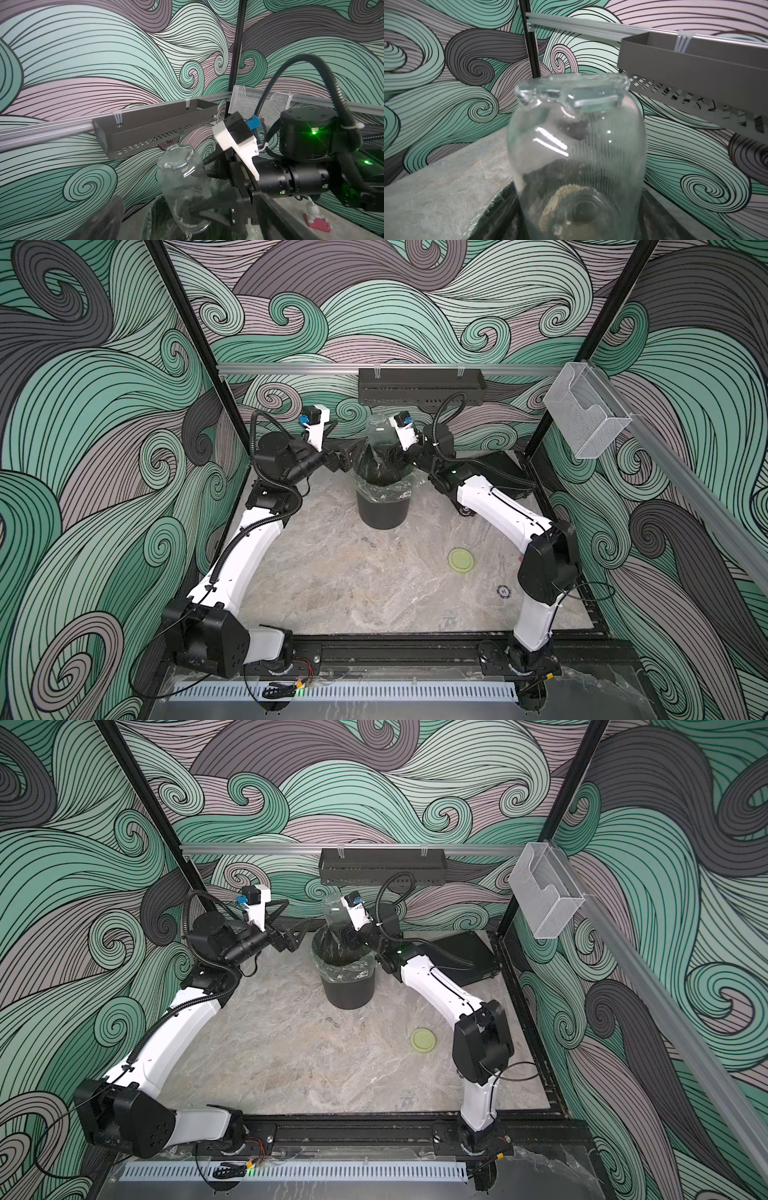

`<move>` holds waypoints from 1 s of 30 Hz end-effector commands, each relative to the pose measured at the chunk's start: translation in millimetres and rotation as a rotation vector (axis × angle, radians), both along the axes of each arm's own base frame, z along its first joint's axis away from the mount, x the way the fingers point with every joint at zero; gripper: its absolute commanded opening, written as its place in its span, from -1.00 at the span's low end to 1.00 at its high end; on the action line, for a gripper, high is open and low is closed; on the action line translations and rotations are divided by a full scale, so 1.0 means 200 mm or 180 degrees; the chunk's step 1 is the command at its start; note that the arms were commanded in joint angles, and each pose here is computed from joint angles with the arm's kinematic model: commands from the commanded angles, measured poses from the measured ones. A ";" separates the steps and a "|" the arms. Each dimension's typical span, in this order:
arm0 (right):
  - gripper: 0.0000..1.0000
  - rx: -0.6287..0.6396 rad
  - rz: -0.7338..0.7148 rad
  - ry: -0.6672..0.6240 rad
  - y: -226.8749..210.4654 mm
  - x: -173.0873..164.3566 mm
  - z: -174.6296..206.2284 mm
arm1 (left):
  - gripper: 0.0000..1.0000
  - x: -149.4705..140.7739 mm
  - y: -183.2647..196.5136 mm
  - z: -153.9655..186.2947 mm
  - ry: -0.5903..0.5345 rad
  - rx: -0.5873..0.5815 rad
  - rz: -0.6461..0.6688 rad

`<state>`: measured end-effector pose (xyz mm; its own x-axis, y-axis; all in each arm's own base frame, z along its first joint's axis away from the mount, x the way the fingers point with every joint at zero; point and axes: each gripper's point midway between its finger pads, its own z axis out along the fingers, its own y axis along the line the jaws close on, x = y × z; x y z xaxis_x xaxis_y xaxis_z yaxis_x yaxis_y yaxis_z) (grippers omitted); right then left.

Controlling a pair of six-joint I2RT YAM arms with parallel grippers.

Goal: Empty expired oatmeal from jars
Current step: Pour the expired oatmeal into the trash bin.

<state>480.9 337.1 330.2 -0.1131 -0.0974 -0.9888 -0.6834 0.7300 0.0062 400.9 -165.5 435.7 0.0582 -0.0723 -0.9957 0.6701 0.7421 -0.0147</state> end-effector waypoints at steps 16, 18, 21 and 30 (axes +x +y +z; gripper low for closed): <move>-0.53 0.0408 0.0120 -0.0904 0.00 -0.18 0.29 | 0.97 -0.05 0.07 0.02 0.0001 0.0015 0.0145; -0.52 -0.0176 0.0021 -0.0915 -0.02 -0.19 0.19 | 0.97 -0.05 0.07 0.01 0.0007 0.0019 0.0145; -0.48 -0.0188 0.0031 -0.0846 -0.07 -0.23 0.18 | 0.97 -0.05 0.08 0.00 0.0021 0.0026 0.0155; -0.47 0.0200 0.0344 -0.0638 0.06 -0.27 0.24 | 0.97 -0.03 0.05 -0.02 0.0083 -0.0020 0.0067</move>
